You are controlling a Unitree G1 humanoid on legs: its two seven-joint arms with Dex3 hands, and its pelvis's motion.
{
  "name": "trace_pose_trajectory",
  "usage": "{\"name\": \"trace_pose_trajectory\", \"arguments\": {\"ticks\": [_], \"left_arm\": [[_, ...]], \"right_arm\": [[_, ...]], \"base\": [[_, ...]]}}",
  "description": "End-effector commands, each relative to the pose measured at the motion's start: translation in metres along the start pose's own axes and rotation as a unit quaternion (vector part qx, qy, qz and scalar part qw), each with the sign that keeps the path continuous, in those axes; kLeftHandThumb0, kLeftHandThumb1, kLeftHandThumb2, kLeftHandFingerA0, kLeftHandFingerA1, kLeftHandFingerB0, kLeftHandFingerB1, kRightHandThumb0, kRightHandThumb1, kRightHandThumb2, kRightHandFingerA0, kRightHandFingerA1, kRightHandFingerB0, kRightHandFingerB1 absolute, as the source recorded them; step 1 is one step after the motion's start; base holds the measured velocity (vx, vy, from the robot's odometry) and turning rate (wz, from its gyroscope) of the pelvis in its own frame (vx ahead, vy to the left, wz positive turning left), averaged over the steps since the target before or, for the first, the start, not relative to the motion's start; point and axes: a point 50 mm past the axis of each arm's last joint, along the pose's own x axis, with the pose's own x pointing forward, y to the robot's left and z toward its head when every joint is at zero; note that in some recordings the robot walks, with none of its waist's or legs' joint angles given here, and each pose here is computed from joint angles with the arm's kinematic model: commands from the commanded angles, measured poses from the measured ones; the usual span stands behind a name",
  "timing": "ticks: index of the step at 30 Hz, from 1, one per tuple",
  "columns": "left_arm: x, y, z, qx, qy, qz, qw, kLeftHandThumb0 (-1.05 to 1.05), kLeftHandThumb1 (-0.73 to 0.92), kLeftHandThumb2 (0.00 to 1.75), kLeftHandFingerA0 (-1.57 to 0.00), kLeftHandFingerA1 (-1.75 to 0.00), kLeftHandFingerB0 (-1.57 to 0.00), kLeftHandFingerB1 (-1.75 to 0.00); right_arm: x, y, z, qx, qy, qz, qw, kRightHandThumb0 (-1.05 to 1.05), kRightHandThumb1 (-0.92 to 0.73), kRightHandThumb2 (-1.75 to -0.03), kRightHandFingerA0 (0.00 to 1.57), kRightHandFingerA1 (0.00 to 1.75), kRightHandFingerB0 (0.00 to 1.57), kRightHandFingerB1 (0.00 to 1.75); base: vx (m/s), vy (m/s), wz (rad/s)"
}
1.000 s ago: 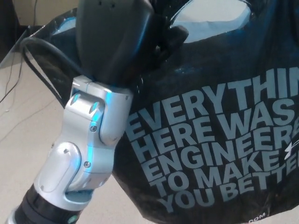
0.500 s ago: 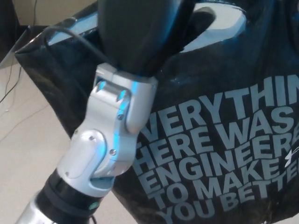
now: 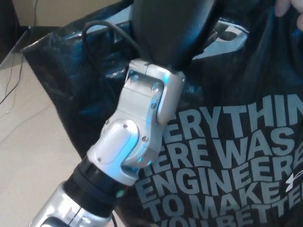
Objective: A person is holding a plastic bag and the robot extends its left hand to grab the bag by hooking its thumb into the holes at the top and brings its hand down by its side. Then it extends its arm again to hand the plastic bag back to the person.
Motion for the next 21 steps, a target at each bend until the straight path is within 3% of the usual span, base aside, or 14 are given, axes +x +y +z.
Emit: {"name": "trace_pose_trajectory", "arguments": {"ticks": [1,2,3,5,6,7,8,9,10,11,13,14,17,21], "left_arm": [[0.014,0.003,-0.01,0.023,0.006,0.04,0.999,-0.43,0.61,0.59,-0.62,-0.47,-0.27,-0.3],[0.019,0.005,-0.014,0.007,-0.003,0.046,0.999,-0.25,0.63,0.61,-0.89,-1.48,-0.34,-0.33],[0.023,0.007,-0.017,-0.003,-0.006,0.048,0.999,-0.15,0.65,0.63,-0.98,-1.65,-0.37,-0.34],[0.027,0.009,-0.021,-0.003,-0.013,0.06,0.998,-0.12,0.66,0.63,-1.01,-1.68,-0.46,-0.37],[0.029,0.01,-0.024,0.005,-0.024,0.079,0.997,-0.16,0.62,0.63,-0.99,-1.68,-0.59,-0.42],[0.031,0.012,-0.029,0.004,-0.038,0.101,0.994,-0.28,0.54,0.6,-0.99,-1.65,-0.83,-0.54],[0.033,0.014,-0.036,-0.005,-0.052,0.127,0.991,-0.2,0.41,0.84,-1.25,-1.38,-0.79,-0.86],[0.034,0.015,-0.038,-0.006,-0.053,0.132,0.99,-0.2,0.41,0.84,-1.25,-1.38,-0.79,-0.86],[0.035,0.016,-0.041,0.0,-0.055,0.143,0.988,-0.15,0.62,0.59,-0.94,-1.75,-0.69,-1.21],[0.038,0.018,-0.042,0.006,-0.055,0.161,0.985,-0.13,0.62,0.61,-0.96,-1.73,-0.7,-1.29],[0.04,0.022,-0.044,0.006,-0.058,0.175,0.983,-0.15,0.67,0.63,-0.94,-1.71,-0.7,-1.21],[0.041,0.025,-0.045,-0.002,-0.061,0.185,0.981,-0.14,0.68,0.67,-1.01,-1.68,-0.75,-1.17],[0.041,0.027,-0.047,-0.006,-0.065,0.192,0.979,-0.15,0.7,0.62,-0.98,-1.68,-0.72,-1.07],[0.038,0.029,-0.05,-0.006,-0.065,0.206,0.976,-0.13,0.69,0.67,-1.01,-1.7,-0.76,-1.16]], "right_arm": [[0.0,-0.008,0.0,-0.01,0.0,-0.009,1.0,-0.52,-0.59,-0.87,0.52,0.59,0.35,0.49],[0.001,-0.008,0.0,-0.013,-0.001,-0.009,1.0,-0.52,-0.59,-0.87,0.53,0.59,0.34,0.48],[0.001,-0.009,0.001,-0.014,-0.002,-0.008,1.0,-0.52,-0.59,-0.87,0.55,0.6,0.34,0.49],[0.0,-0.008,0.001,-0.015,-0.006,-0.006,1.0,-0.51,-0.59,-0.87,0.55,0.6,0.34,0.49],[0.0,-0.008,0.001,-0.013,-0.006,-0.005,1.0,-0.51,-0.59,-0.87,0.54,0.6,0.34,0.49],[0.0,-0.009,0.001,-0.013,-0.007,-0.004,1.0,-0.51,-0.6,-0.87,0.54,0.59,0.34,0.49],[-0.001,-0.009,0.001,-0.013,-0.007,-0.004,1.0,-0.52,-0.6,-0.87,0.53,0.59,0.35,0.49],[-0.001,-0.009,0.001,-0.011,-0.005,-0.004,1.0,-0.52,-0.6,-0.87,0.53,0.59,0.35,0.49],[-0.001,-0.009,0.001,-0.015,-0.006,-0.003,1.0,-0.47,-0.73,-0.62,0.6,0.48,0.4,0.36],[0.001,-0.01,0.002,-0.021,-0.007,-0.005,1.0,-0.53,-0.6,-0.88,0.54,0.59,0.35,0.49],[0.002,-0.011,0.003,-0.022,-0.008,-0.005,1.0,-0.53,-0.6,-0.88,0.55,0.6,0.35,0.49],[0.002,-0.01,0.003,-0.015,-0.005,-0.005,1.0,-0.53,-0.6,-0.88,0.55,0.59,0.36,0.49],[0.002,-0.009,0.002,-0.011,-0.004,-0.003,1.0,-0.52,-0.6,-0.87,0.56,0.59,0.35,0.49],[0.001,-0.008,0.001,-0.029,-0.002,0.002,1.0,-0.53,-0.61,-0.88,0.55,0.59,0.35,0.49]], "base": [[0.0,0.0,0.0],[0.0,0.0,0.0],[0.0,0.0,0.0],[0.0,0.0,0.0],[0.0,0.0,0.0],[0.0,0.0,0.0],[0.0,0.0,0.0],[0.0,0.0,0.0],[0.0,0.0,0.0],[0.0,0.0,0.0],[0.0,0.0,0.0],[0.0,0.0,0.0],[0.0,0.0,0.0],[0.0,0.0,0.0]]}}
